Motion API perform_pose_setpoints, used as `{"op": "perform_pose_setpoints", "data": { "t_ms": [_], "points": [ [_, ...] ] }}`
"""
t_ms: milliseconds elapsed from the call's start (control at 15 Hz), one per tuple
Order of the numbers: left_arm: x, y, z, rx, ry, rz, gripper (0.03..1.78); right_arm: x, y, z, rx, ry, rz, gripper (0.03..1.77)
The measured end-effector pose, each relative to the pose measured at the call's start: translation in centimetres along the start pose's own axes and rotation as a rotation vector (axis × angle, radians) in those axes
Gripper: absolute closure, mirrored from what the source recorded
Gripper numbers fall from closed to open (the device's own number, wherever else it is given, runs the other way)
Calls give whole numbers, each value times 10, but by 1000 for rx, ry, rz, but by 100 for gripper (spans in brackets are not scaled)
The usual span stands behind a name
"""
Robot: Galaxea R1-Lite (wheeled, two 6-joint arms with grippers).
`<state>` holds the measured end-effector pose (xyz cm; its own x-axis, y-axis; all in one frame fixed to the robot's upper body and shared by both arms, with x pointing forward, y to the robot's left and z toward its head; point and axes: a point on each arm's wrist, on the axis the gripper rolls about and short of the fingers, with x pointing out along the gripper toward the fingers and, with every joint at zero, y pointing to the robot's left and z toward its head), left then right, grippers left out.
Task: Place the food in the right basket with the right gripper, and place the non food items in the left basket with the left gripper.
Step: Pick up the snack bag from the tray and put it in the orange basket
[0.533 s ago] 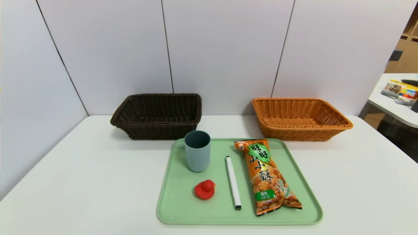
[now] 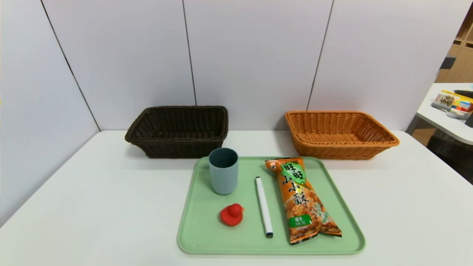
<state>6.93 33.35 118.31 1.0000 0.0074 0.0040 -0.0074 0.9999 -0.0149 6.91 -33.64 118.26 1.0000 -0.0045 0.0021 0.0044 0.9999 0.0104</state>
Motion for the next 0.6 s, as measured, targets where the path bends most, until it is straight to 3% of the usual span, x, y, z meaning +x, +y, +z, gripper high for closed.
{"op": "perform_pose_setpoints", "data": {
  "t_ms": [600],
  "points": [
    [0, 0, 0, 0, 0, 0, 12, 0, 0, 0, -1, 0, 0, 10]
  ]
}}
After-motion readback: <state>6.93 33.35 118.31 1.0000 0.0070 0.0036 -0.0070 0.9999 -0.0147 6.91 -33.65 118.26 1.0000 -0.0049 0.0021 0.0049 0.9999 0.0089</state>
